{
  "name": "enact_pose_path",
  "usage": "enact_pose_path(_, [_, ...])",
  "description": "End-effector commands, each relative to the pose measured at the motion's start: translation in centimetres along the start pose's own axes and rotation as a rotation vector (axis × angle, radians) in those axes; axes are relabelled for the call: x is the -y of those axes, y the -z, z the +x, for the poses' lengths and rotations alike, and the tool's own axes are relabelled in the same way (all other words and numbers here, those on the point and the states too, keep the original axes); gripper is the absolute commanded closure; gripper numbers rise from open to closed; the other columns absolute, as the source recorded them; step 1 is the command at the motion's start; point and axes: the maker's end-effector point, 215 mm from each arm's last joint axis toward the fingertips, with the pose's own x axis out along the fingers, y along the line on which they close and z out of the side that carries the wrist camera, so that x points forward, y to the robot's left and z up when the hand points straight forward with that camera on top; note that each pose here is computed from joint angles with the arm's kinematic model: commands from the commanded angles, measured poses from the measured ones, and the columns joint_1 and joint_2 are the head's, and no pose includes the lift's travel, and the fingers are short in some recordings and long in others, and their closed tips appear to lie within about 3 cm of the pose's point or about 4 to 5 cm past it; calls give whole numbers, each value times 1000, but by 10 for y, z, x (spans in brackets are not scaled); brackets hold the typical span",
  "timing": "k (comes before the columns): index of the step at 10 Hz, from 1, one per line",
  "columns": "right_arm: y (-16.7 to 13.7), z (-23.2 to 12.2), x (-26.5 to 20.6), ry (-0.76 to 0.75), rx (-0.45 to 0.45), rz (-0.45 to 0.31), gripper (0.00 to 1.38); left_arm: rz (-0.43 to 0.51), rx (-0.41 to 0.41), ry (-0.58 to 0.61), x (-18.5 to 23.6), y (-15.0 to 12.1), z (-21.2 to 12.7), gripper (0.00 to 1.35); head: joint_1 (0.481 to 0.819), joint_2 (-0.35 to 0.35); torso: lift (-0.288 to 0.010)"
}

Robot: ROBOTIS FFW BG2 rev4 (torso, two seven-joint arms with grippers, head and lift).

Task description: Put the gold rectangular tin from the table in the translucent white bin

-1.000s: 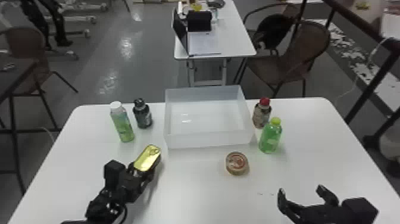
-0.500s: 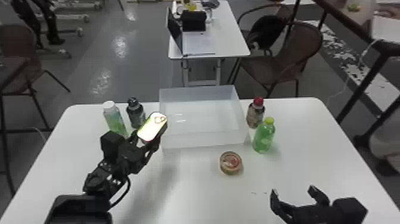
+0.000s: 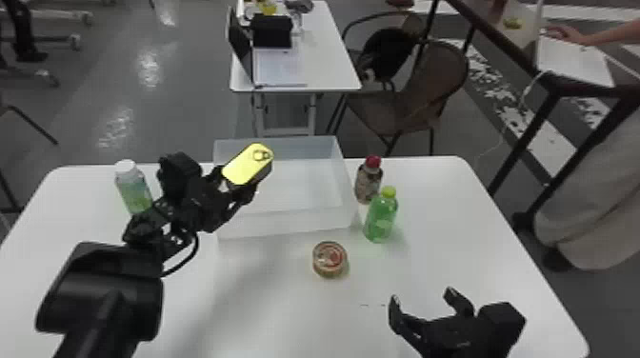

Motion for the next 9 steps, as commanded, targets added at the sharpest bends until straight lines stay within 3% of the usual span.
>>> enact_pose_path(1, [0, 2, 0, -2, 0, 0, 105, 26, -27, 39, 0, -2, 26, 820, 695, -116, -28])
enact_pose_path(4, [-1, 11, -3, -23, 3, 0, 105, 84, -217, 88, -1, 49, 57, 820, 695, -134, -28])
enact_pose_path(6, [0, 17, -5, -30, 3, 1, 105, 151, -372, 70, -22, 88, 49, 820, 695, -122, -28])
enact_pose_path(8, [-1, 20, -7, -36, 5, 6, 105, 263, -466, 87, -30, 102, 45, 789, 695, -88, -28])
enact_pose_path(9, [0, 20, -8, -37, 5, 9, 105, 308, -465, 102, -25, 100, 48, 510, 695, -81, -28])
